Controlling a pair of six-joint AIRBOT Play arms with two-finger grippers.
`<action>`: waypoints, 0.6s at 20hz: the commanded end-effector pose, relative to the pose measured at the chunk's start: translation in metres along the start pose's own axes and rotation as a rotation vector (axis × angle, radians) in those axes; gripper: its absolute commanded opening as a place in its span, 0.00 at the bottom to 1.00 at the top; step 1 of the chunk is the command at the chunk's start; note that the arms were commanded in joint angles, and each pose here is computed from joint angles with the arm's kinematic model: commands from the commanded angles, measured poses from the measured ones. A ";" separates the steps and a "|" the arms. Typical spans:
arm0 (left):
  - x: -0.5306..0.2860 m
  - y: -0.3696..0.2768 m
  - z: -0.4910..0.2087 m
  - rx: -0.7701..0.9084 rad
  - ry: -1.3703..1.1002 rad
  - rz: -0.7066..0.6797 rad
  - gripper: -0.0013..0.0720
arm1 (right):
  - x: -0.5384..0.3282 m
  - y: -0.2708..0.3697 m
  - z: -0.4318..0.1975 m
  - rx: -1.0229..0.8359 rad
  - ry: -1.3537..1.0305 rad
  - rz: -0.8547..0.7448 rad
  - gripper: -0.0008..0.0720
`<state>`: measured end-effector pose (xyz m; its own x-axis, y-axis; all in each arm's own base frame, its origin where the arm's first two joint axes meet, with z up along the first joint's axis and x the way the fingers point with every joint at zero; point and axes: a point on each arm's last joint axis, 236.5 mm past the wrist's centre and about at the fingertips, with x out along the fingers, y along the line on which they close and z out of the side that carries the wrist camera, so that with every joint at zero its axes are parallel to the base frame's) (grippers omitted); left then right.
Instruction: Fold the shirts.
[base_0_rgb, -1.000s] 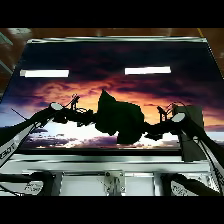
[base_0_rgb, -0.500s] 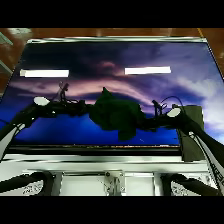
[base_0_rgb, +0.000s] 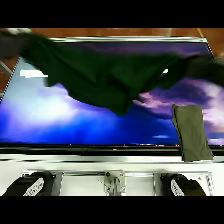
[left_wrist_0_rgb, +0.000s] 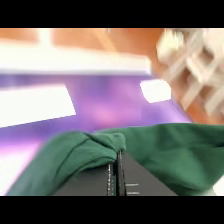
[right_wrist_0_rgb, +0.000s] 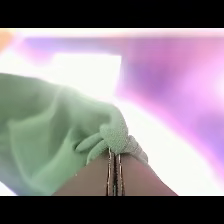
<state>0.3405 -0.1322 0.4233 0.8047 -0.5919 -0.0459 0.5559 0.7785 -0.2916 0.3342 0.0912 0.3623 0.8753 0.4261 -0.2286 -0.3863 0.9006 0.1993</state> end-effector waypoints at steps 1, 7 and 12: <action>-0.078 -0.058 0.082 0.229 -0.213 0.060 0.07 | -0.099 0.042 0.088 -0.127 -0.308 -0.057 0.09; -0.112 0.012 0.058 0.294 -0.063 0.428 0.07 | -0.113 -0.014 0.034 -0.064 -0.077 -0.309 0.09; -0.093 0.117 -0.020 0.261 0.267 0.652 0.07 | -0.085 -0.043 -0.158 0.176 0.761 -0.302 0.09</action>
<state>0.3062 -0.0262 0.4274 0.9682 -0.1376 -0.2089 0.1515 0.9871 0.0518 0.2671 0.0329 0.3154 0.8085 0.1662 -0.5645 -0.1238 0.9859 0.1130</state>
